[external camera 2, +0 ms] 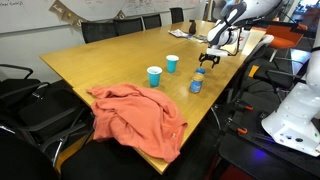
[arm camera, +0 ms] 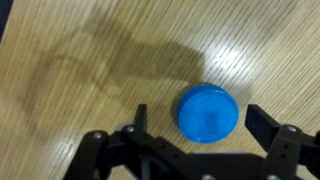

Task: Take the blue lid from the table and put it on the peanut butter bottle

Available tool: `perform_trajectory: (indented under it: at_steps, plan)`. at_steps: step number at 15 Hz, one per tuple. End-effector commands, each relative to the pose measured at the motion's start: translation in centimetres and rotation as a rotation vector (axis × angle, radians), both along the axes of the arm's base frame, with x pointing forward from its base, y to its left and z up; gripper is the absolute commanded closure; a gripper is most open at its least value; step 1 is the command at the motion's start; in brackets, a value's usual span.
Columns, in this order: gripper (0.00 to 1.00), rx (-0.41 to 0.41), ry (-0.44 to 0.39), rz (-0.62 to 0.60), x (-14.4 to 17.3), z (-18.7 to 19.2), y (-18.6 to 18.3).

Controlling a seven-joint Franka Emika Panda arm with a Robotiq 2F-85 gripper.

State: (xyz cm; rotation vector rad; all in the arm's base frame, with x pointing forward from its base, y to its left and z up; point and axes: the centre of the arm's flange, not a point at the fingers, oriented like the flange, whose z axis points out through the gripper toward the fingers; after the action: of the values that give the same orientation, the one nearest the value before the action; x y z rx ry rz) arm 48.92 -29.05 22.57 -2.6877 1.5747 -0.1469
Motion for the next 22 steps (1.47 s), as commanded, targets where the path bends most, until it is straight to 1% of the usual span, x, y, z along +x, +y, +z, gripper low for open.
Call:
perform_trajectory:
  at_steps: [1, 8, 18, 19, 20, 21, 22]
  plan:
    - [0.0, -0.001, -0.023, -0.023, 2.0, -1.6, -0.8]
    - [0.0, 0.001, -0.016, -0.03, 3.6, -3.6, -1.1]
    - [0.0, -0.016, -0.002, -0.014, 5.2, -5.1, -1.1]
    - [0.25, -0.017, -0.002, -0.01, 5.3, -5.2, -1.1]
    - [0.28, -0.018, -0.001, -0.008, 5.3, -5.3, -1.1]
    - [0.34, -0.019, -0.001, -0.007, 5.3, -5.3, -1.1]
    - [0.43, -0.02, -0.002, -0.007, 5.4, -5.3, -1.1]
